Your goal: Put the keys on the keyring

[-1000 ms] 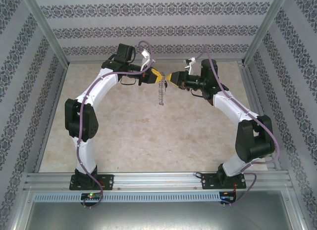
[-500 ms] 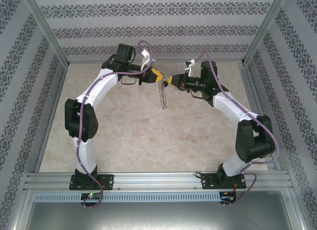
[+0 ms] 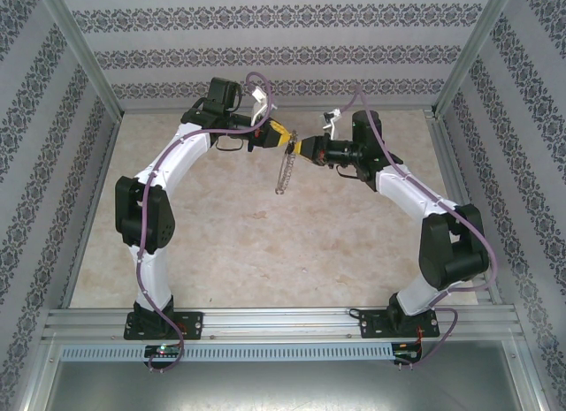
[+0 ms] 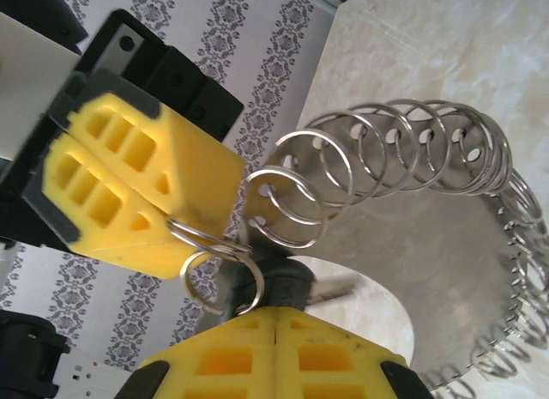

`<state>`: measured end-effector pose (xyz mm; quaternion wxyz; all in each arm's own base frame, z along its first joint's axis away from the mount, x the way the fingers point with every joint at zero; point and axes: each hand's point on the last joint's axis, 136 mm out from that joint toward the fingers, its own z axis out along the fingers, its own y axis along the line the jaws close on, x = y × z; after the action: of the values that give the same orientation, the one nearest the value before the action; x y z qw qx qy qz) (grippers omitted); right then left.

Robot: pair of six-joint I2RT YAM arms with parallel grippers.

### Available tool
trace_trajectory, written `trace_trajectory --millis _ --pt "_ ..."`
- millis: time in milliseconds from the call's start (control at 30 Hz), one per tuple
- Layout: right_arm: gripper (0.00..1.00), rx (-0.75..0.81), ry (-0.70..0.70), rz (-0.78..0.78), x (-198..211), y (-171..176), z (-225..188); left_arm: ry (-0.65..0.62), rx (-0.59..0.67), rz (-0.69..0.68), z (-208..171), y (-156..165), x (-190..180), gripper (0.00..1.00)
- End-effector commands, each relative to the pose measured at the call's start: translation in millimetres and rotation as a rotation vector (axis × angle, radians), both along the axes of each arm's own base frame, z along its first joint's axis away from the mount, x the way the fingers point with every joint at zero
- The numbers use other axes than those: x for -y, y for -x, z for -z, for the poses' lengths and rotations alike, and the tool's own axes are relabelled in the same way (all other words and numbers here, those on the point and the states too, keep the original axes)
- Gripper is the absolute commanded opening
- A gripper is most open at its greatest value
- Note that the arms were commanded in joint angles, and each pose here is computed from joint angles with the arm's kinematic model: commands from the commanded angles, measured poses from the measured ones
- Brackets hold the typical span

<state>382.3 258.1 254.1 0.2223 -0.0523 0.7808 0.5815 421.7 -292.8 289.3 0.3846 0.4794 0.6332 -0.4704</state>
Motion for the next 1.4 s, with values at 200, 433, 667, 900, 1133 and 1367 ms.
trace_trajectory --millis 200,433,667,900,1133,1367 --pt "0.26 0.030 0.032 0.035 22 -1 -2 0.039 0.078 -0.002 -30 5 -6 0.00" --pt "0.40 0.096 0.002 0.073 38 -4 -30 0.039 0.080 -0.002 -30 6 -6 0.00" --pt "0.43 0.107 -0.033 0.045 27 -10 -39 0.041 0.082 0.000 -31 6 -6 0.00" --pt "0.42 0.106 -0.046 0.017 14 -15 -36 0.044 0.079 0.003 -31 7 -7 0.00" --pt "0.38 0.074 -0.046 -0.029 -1 -10 -21 0.047 0.082 0.000 -33 6 -6 0.00" --pt "0.31 0.030 -0.037 -0.035 -6 -11 -2 0.049 0.085 0.000 -34 6 -6 0.00"
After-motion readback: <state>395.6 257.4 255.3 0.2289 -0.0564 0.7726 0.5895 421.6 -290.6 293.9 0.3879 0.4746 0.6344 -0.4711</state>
